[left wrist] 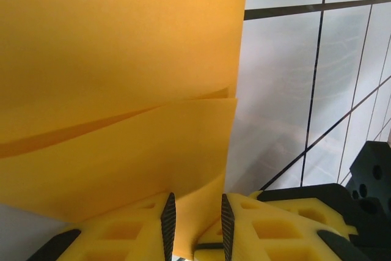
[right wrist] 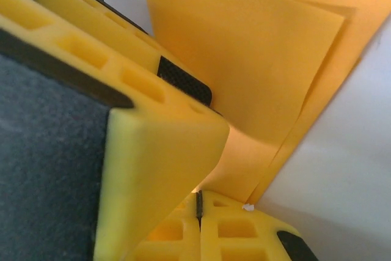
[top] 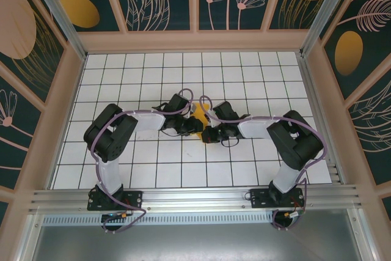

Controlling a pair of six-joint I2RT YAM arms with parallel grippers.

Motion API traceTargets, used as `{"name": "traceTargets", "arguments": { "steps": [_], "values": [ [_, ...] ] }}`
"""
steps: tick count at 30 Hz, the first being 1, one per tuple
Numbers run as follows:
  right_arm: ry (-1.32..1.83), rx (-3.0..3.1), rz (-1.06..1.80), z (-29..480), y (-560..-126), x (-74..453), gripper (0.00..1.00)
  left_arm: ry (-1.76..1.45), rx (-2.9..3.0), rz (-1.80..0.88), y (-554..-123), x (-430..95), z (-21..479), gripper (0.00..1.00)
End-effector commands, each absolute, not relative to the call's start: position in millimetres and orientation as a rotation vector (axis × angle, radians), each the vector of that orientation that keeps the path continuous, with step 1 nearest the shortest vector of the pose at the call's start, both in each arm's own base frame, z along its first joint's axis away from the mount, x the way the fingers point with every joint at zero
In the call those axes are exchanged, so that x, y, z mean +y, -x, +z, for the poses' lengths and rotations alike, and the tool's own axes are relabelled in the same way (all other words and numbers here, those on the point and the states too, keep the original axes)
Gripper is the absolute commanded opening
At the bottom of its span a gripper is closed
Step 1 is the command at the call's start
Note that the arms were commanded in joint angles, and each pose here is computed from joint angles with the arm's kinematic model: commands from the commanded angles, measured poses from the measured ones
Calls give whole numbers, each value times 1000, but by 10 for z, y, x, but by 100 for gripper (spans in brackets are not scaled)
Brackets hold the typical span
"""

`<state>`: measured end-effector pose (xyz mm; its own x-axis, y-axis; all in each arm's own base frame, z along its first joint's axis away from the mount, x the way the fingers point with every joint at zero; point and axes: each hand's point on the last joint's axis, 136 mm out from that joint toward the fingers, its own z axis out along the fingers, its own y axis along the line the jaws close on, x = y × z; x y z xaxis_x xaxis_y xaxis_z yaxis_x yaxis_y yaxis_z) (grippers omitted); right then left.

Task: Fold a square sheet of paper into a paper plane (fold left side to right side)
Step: Third fold the triangle at the center of the table.

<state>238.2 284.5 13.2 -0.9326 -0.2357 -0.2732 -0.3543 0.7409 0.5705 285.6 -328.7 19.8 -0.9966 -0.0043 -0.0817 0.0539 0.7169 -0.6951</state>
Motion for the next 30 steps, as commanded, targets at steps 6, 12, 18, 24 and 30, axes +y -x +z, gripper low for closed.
{"name": "traceTargets", "arguments": {
  "steps": [6,12,18,24,30],
  "values": [
    [388,3085,550,-510,-1969,2191,0,-7,2892,-954,-2947,-3029,-76,31],
    [390,3098,530,-523,-1933,2160,0,42,2866,-918,-3181,-2811,-118,31],
    [388,3105,538,-525,-1901,2156,0,78,2839,-862,-3465,-2570,-110,32],
    [387,3101,548,-515,-1902,2169,0,103,2827,-812,-3705,-2406,-129,33],
    [399,3079,588,-475,-1932,2229,0,93,2794,-869,-3760,-2462,-8,37]
  ]
}}
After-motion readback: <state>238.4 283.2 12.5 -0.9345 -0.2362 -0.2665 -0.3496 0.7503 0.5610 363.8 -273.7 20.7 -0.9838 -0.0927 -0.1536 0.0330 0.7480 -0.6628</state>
